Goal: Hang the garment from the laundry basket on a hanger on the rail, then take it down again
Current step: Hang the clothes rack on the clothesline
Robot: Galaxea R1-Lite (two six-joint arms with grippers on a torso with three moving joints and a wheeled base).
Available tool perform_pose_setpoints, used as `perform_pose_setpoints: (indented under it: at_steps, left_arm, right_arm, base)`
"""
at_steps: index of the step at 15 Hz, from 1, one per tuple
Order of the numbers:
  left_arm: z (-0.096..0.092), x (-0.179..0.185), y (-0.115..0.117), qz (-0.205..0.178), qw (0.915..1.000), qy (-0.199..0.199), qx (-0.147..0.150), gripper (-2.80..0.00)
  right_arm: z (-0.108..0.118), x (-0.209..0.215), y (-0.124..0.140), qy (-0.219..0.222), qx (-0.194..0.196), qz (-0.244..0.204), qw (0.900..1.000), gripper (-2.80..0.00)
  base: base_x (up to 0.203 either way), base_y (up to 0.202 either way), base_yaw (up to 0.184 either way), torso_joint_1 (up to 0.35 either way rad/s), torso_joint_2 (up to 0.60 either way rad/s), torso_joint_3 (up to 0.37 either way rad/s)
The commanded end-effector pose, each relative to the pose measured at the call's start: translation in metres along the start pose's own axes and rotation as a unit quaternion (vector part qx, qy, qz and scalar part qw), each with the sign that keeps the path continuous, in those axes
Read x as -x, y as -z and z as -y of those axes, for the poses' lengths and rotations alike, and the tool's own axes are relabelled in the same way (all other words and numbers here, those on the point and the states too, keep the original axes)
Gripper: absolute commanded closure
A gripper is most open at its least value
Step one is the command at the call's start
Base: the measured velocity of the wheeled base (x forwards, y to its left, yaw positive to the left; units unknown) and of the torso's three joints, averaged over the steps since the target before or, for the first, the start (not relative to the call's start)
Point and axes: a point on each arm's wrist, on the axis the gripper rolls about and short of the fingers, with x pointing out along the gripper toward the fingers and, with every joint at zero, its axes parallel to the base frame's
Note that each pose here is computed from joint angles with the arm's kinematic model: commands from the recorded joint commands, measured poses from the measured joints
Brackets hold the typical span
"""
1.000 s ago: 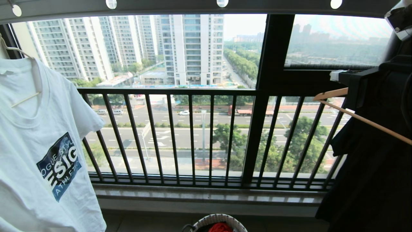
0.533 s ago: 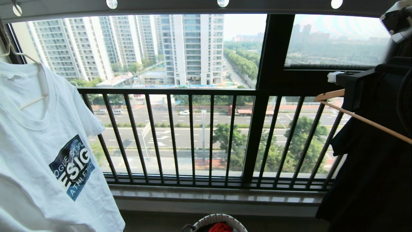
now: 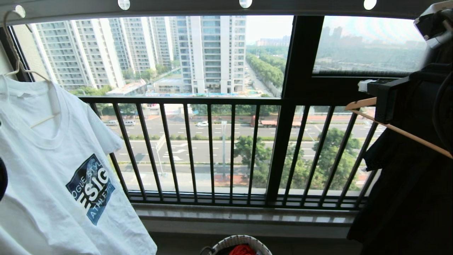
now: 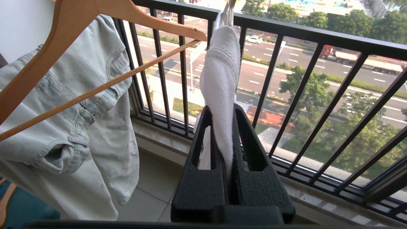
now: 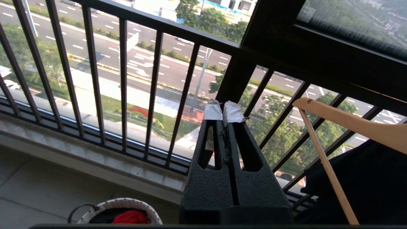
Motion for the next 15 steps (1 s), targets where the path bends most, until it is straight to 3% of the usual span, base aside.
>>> perform_pose_setpoints:
  at_steps: [1, 5, 6, 11, 15]
  left_arm:
    - [0.001, -0.006, 0.006, -0.008, 1.0000, -0.004, -0.002, 0.00]
    - [0.003, -0.012, 0.009, 0.013, 0.9999, -0.003, 0.003, 0.00]
    - [0.003, -0.012, 0.009, 0.013, 0.9999, -0.003, 0.002, -2.80]
    - [0.001, -0.006, 0.007, 0.022, 0.9997, -0.003, -0.010, -2.80]
    - [-0.008, 0.020, -0.001, 0.055, 0.9983, 0.003, -0.015, -2.80]
  right_arm:
    - [0.000, -0.001, 0.000, 0.001, 0.001, -0.001, 1.000, 0.00]
    - [0.000, 0.000, 0.000, 0.002, 0.001, 0.000, 1.000, 0.00]
    - [0.000, 0.000, 0.000, 0.001, 0.001, 0.000, 1.000, 0.00]
    - [0.000, 0.000, 0.000, 0.002, 0.000, 0.000, 1.000, 0.00]
    - [0.001, 0.003, -0.001, 0.003, -0.001, 0.004, 1.000, 0.00]
  base:
    - [0.000, 0.000, 0.000, 0.000, 0.00, 0.000]
    - [0.000, 0.000, 0.000, 0.000, 0.00, 0.000]
    - [0.000, 0.000, 0.000, 0.000, 0.00, 0.000]
    - [0.000, 0.000, 0.000, 0.000, 0.00, 0.000]
    - [0.000, 0.000, 0.000, 0.000, 0.00, 0.000]
